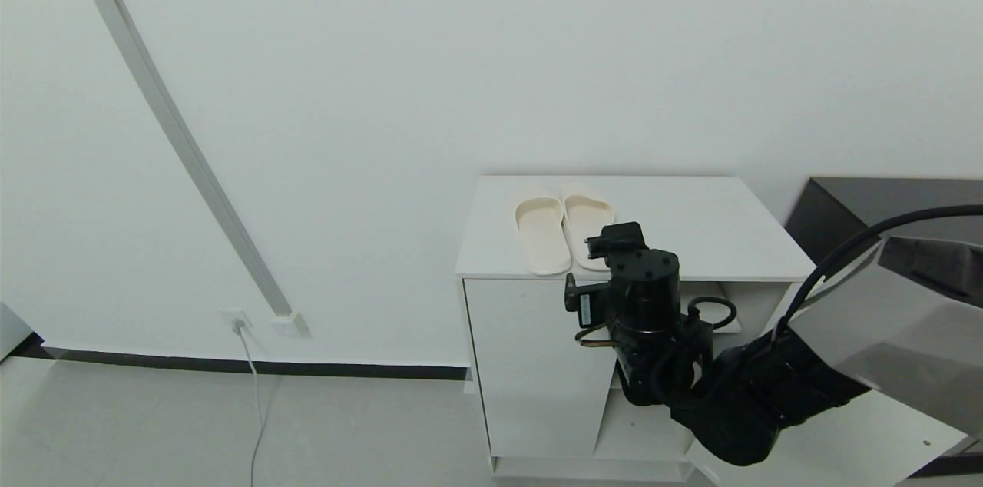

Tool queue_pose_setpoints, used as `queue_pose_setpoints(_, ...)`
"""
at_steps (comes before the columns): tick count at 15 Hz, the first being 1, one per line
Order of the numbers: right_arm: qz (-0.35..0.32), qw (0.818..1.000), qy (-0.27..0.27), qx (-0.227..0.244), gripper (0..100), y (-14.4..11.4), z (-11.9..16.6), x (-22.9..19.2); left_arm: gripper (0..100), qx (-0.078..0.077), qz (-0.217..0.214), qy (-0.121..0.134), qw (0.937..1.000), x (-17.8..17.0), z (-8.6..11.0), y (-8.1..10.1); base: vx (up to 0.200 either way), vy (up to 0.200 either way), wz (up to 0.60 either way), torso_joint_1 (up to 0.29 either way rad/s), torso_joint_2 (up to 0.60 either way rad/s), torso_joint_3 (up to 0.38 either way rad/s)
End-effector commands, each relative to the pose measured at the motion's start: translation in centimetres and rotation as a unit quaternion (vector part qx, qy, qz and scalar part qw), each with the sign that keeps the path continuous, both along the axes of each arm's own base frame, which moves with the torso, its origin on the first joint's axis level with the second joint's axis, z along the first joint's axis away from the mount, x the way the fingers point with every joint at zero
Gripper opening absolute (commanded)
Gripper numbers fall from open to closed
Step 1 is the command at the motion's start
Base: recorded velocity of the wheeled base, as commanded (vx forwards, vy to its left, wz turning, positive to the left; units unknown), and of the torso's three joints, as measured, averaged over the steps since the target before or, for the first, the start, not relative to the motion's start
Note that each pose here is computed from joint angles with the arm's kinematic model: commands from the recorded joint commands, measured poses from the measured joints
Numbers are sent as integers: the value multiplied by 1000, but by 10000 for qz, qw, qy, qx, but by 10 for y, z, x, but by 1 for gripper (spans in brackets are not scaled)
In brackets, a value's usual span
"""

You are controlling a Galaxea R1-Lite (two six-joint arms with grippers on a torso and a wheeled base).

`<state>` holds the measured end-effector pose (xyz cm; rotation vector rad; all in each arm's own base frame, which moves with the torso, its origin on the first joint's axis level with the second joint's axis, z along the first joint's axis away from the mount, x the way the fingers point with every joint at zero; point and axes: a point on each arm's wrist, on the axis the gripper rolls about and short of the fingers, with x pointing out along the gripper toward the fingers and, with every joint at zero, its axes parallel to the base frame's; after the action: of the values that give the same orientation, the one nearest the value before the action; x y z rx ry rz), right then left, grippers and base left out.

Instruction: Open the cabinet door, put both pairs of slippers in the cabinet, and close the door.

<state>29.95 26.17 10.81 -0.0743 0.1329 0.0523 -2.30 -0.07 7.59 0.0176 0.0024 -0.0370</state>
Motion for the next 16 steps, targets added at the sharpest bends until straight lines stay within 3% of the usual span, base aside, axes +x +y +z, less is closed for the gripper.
queue_pose_setpoints(1, -33, 9999, -95, 104, 100, 1, 15, 4, 0, 4, 1, -6, 10000, 0, 0, 0, 0, 0, 0, 0, 0, 0)
queue_pose_setpoints(5, -3, 9999, -10, 156, 100, 4, 38, 9, 0, 11, 1, 9, 10000, 0, 0, 0, 0, 0, 0, 0, 0, 0)
queue_pose_setpoints(12, 428, 9945, 709, 639, 100, 8, 39, 2, 0, 4, 1, 1, 10000, 0, 0, 0, 0, 0, 0, 0, 0, 0)
queue_pose_setpoints(16, 439, 9944, 740, 621, 100, 7, 37, 0, 0, 4, 1, 1, 10000, 0, 0, 0, 200, 0, 0, -6, -5, 7)
